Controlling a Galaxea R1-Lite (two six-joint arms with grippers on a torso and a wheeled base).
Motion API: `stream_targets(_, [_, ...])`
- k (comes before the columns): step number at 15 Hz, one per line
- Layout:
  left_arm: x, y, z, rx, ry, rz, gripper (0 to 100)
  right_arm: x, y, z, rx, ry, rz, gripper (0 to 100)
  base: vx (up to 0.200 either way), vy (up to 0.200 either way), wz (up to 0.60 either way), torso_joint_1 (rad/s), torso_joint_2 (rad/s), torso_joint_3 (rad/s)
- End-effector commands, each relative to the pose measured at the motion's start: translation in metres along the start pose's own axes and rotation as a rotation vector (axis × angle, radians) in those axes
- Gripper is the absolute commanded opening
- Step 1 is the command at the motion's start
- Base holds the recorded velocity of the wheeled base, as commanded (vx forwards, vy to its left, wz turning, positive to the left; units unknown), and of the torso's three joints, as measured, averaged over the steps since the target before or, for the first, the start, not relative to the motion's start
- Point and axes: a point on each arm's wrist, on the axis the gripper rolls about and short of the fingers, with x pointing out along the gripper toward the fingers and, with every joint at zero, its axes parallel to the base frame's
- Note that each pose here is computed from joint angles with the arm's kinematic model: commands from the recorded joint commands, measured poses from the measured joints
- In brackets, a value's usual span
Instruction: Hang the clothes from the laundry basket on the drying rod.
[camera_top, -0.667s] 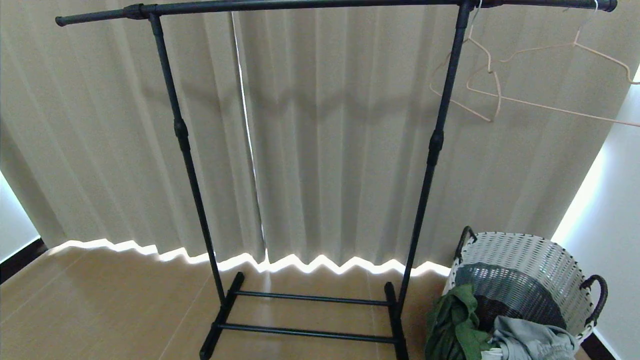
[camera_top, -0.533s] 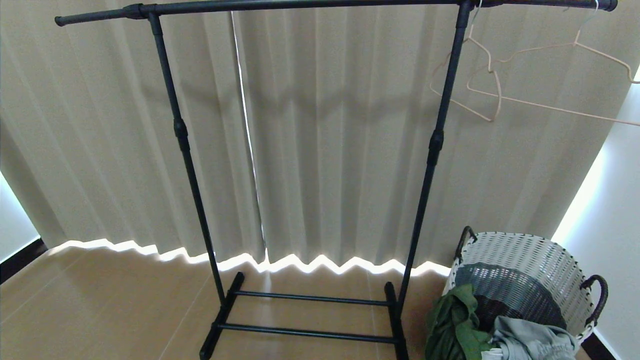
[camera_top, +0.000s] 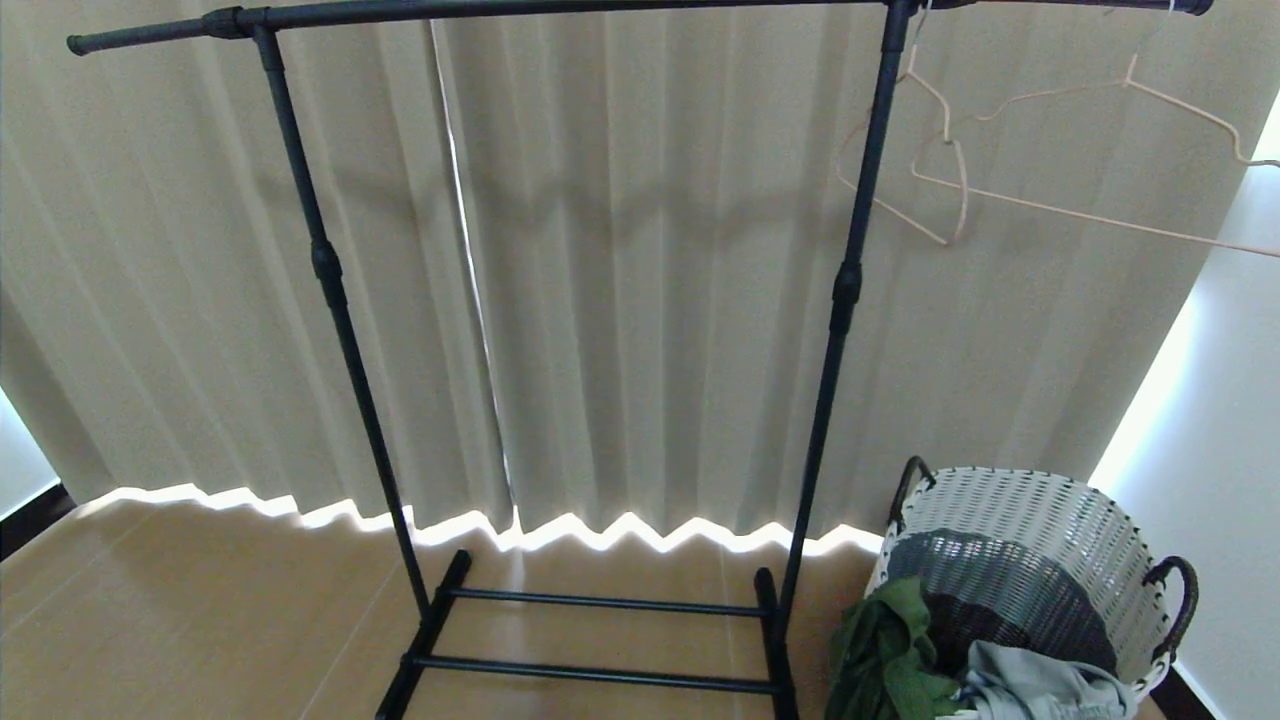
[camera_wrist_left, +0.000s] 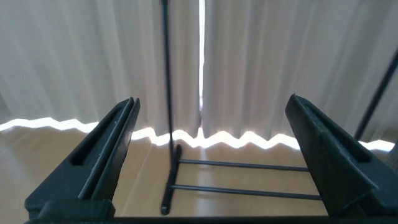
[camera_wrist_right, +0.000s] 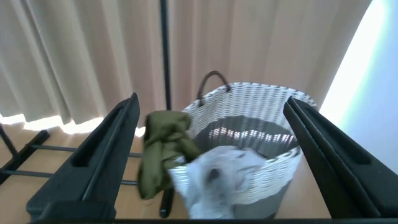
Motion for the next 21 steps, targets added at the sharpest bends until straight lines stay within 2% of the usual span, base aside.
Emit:
stream_targets(1, [0.0001,0.0001,0.0000,0.000,0.001,0.002,100,0.0000,0.0000,0.0001,0.000,-0.001,0.001,100,0.000,-0.200,0.00,0.002,0.00,0.002])
stream_targets(17, [0.0001,0.0001,0.0000,-0.002,0.001,0.003,100,0.0000,-0.0003,0.0001,0.002,-0.001,-0.012,100,0.000,0.000,0.00,0.000,0.00,0.000])
stream_targets(19, [0.0002,0.0001,0.0000,-0.002,0.003,0.002,100,0.0000,-0.0003,0.0004,-0.010,-0.004,-0.012,100,0.000,0.000,0.00,0.000,0.00,0.000])
stream_targets(21, [0.0001,0.0001,0.0000,-0.002,0.001,0.002,100,-0.0015,-0.0001,0.0098,-0.105,-0.007,0.000,100,0.000,0.000,0.00,0.000,0.00,0.000])
